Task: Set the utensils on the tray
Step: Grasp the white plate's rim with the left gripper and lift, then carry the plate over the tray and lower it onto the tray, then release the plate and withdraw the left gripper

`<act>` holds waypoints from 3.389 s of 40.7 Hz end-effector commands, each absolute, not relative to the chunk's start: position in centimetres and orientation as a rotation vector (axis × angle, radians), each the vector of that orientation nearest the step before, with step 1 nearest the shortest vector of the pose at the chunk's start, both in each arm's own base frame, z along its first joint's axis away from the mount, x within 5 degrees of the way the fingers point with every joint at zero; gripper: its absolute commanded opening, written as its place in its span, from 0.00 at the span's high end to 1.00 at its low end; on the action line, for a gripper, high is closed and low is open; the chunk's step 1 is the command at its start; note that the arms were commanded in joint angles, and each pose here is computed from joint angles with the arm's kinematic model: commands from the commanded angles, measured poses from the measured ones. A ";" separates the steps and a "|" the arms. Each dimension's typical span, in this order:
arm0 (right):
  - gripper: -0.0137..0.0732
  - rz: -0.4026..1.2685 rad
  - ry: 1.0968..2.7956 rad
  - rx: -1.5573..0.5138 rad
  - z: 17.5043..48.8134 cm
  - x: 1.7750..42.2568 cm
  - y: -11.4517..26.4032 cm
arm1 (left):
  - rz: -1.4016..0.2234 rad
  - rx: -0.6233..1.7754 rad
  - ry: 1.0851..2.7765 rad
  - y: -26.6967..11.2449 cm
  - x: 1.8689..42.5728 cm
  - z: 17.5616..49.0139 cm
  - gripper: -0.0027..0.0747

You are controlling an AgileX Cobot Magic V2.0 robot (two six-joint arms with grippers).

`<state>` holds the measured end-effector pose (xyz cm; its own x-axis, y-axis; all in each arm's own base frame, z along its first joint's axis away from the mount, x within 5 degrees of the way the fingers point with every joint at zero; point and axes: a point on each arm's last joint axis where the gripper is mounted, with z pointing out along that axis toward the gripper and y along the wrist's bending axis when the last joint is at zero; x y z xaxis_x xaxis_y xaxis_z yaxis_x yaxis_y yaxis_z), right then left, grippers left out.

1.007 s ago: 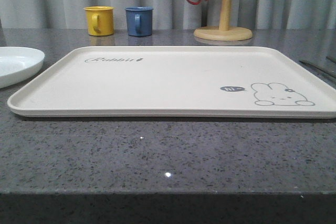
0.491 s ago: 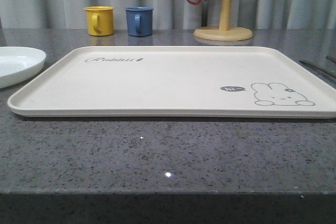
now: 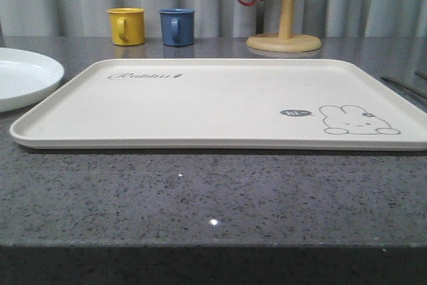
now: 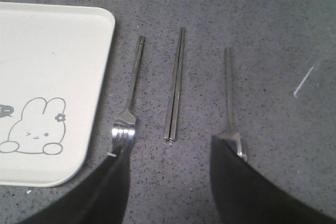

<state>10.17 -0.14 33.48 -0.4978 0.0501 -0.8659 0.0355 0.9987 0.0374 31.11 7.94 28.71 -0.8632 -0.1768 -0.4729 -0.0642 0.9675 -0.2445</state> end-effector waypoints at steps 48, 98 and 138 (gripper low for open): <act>0.41 0.017 2.005 0.061 35.0 10.6 -0.2 | -0.621 0.428 2.511 -10.3 34.9 30.1 0.99; 0.41 0.017 2.005 0.061 35.0 10.6 -0.2 | -0.325 0.810 2.124 -10.1 19.6 41.4 0.42; 0.41 0.017 2.005 0.061 35.0 10.6 -0.2 | -0.228 0.616 1.876 -4.4 8.3 39.3 0.42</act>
